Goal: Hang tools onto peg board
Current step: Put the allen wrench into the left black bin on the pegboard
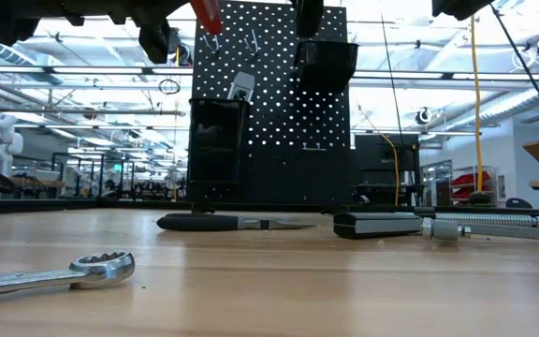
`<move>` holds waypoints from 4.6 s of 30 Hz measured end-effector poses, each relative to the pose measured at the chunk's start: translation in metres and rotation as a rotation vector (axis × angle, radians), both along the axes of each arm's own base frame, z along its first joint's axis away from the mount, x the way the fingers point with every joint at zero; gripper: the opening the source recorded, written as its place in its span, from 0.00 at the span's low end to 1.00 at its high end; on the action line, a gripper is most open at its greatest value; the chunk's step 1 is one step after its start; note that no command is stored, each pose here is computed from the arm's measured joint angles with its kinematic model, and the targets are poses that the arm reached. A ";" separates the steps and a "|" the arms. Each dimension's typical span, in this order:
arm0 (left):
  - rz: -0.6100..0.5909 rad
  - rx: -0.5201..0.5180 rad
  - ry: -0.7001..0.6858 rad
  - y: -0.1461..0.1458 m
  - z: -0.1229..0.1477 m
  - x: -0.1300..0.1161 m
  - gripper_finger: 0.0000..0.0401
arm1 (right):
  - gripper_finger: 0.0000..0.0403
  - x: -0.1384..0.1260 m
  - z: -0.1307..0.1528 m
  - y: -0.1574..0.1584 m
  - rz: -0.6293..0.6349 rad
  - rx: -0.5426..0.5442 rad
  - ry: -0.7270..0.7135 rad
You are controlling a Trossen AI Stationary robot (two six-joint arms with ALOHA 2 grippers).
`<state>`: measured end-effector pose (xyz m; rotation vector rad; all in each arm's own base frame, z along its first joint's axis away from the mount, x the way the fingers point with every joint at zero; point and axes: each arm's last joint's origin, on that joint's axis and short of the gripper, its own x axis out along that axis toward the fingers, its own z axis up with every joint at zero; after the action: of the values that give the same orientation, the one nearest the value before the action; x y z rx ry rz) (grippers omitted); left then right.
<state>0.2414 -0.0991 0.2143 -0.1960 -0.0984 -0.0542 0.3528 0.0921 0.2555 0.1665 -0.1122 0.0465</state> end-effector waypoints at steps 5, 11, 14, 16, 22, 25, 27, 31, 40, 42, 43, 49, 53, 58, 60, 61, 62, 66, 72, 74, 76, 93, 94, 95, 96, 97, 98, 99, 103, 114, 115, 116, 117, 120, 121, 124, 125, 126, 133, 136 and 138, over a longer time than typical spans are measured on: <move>0.001 -0.001 0.000 0.000 0.000 0.000 0.00 | 0.11 0.002 0.000 -0.006 -0.013 0.020 0.001; 0.002 0.004 0.009 0.000 -0.001 0.000 0.00 | 0.01 0.002 -0.001 -0.006 -0.005 0.027 0.011; 0.008 0.010 0.023 0.000 -0.002 0.000 0.02 | 0.01 0.002 -0.002 -0.006 -0.007 0.028 0.023; 0.016 0.013 0.028 0.000 -0.003 0.000 0.06 | 0.00 0.002 -0.003 -0.006 -0.010 0.027 0.028; 0.018 0.008 0.017 0.001 0.000 -0.001 0.23 | 0.00 0.002 -0.003 -0.006 -0.017 0.025 0.030; 0.041 -0.001 -0.007 0.003 0.007 -0.004 0.29 | 0.00 0.001 -0.002 -0.005 -0.043 0.006 0.014; 0.053 0.015 -0.024 0.005 0.014 -0.008 0.31 | 0.00 0.000 0.000 -0.002 -0.085 -0.029 0.008; 0.056 0.040 -0.013 0.010 0.027 -0.019 0.32 | 0.00 -0.011 0.012 0.012 -0.166 -0.138 -0.038; -0.196 -0.336 0.158 0.008 0.021 -0.026 0.32 | 0.00 -0.035 0.026 0.056 -0.037 -0.642 -0.117; -0.334 -0.411 0.161 0.001 0.018 -0.021 0.32 | 0.00 -0.037 0.026 0.062 0.037 -0.732 -0.156; -0.403 -0.436 0.134 -0.002 0.018 -0.018 0.32 | 0.00 -0.037 0.026 0.063 0.072 -0.756 -0.180; -0.539 -0.518 0.018 -0.005 0.013 -0.004 0.32 | 0.00 -0.037 0.032 0.068 0.158 -0.766 -0.251; -0.500 -0.513 0.036 -0.001 0.002 0.004 0.32 | 0.00 -0.038 0.045 0.074 0.189 -0.767 -0.314; -0.563 -0.476 -0.138 -0.001 0.007 0.006 0.32 | 0.00 -0.040 0.053 0.082 0.199 -0.805 -0.358; -0.589 -0.473 -0.165 -0.001 0.007 0.006 0.32 | 0.00 -0.040 0.054 0.083 0.200 -0.811 -0.361; -0.591 -0.475 -0.167 -0.001 0.007 0.006 0.32 | 0.00 -0.040 0.056 0.084 0.199 -0.809 -0.367; -0.589 -0.475 -0.165 -0.001 0.006 0.007 0.32 | 0.00 -0.040 0.057 0.084 0.197 -0.806 -0.372; -0.590 -0.477 -0.182 -0.004 0.011 0.015 0.32 | 0.00 -0.039 0.059 0.084 0.192 -0.805 -0.374; -0.684 -0.453 -0.233 -0.016 0.031 0.037 0.32 | 0.00 -0.038 0.060 0.081 0.181 -0.806 -0.370; -0.712 -0.443 -0.230 -0.019 0.035 0.042 0.32 | 0.00 -0.038 0.060 0.082 0.184 -0.806 -0.378; -0.709 -0.440 -0.186 -0.020 0.033 0.047 0.32 | 0.00 -0.038 0.060 0.083 0.189 -0.807 -0.377; -0.683 -0.439 -0.152 -0.022 0.033 0.051 0.32 | 0.00 -0.033 0.054 0.077 0.148 -0.822 -0.286; -0.683 -0.438 -0.151 -0.022 0.033 0.051 0.32 | 0.00 -0.033 0.054 0.076 0.147 -0.821 -0.285; -0.683 -0.436 -0.151 -0.022 0.032 0.051 0.32 | 0.00 -0.033 0.054 0.076 0.146 -0.821 -0.285; -0.680 -0.425 -0.154 -0.022 0.032 0.051 0.32 | 0.00 -0.033 0.054 0.076 0.145 -0.822 -0.285; -0.679 -0.414 -0.158 -0.022 0.032 0.051 0.32 | 0.00 -0.033 0.054 0.076 0.144 -0.822 -0.284; -0.679 -0.400 -0.164 -0.022 0.032 0.051 0.32 | 0.00 -0.033 0.054 0.076 0.142 -0.822 -0.283; -0.679 -0.390 -0.170 -0.022 0.033 0.050 0.32 | 0.00 -0.033 0.054 0.076 0.142 -0.822 -0.283; -0.672 -0.371 -0.177 -0.022 0.033 0.050 0.26 | 0.00 -0.033 0.054 0.076 0.131 -0.821 -0.277; -0.667 -0.347 -0.188 -0.022 0.033 0.050 0.12 | 0.01 -0.033 0.054 0.076 0.154 -0.698 -0.255; -0.666 -0.348 -0.189 -0.022 0.034 0.050 0.12 | 0.02 -0.033 0.054 0.076 0.159 -0.684 -0.251; -0.665 -0.348 -0.187 -0.022 0.034 0.050 0.12 | 0.04 -0.033 0.054 0.076 0.162 -0.675 -0.245; -0.663 -0.348 -0.189 -0.021 0.035 0.050 0.12 | 0.06 -0.033 0.053 0.076 0.158 -0.671 -0.237; -0.664 -0.348 -0.205 -0.020 0.040 0.048 0.12 | 0.14 -0.032 0.050 0.076 0.106 -0.674 -0.188; -0.664 -0.348 -0.212 -0.020 0.042 0.047 0.12 | 0.18 -0.032 0.050 0.076 0.085 -0.674 -0.172; -0.660 -0.343 -0.201 -0.019 0.044 0.046 0.12 | 0.29 -0.033 0.049 0.075 0.006 -0.654 -0.129; -0.659 -0.341 -0.203 -0.019 0.045 0.045 0.12 | 0.33 -0.033 0.049 0.074 -0.028 -0.639 -0.111; -0.660 -0.342 -0.207 -0.018 0.046 0.044 0.12 | 0.37 -0.034 0.049 0.075 -0.069 -0.632 -0.092; -0.575 -0.269 -0.071 -0.006 0.065 0.030 0.12 | 0.56 -0.051 0.052 0.081 -0.424 -0.689 0.115; -0.477 -0.211 -0.009 0.004 0.078 0.013 0.12 | 0.59 -0.062 0.054 0.085 -0.548 -0.734 0.204; -0.398 -0.179 0.034 0.013 0.086 0.000 0.12 | 0.59 -0.068 0.055 0.087 -0.623 -0.769 0.259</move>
<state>0.2415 -0.0863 0.3007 -0.3930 -0.0287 -0.4395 0.2849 0.1793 0.3107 -0.6334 0.1202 -0.5478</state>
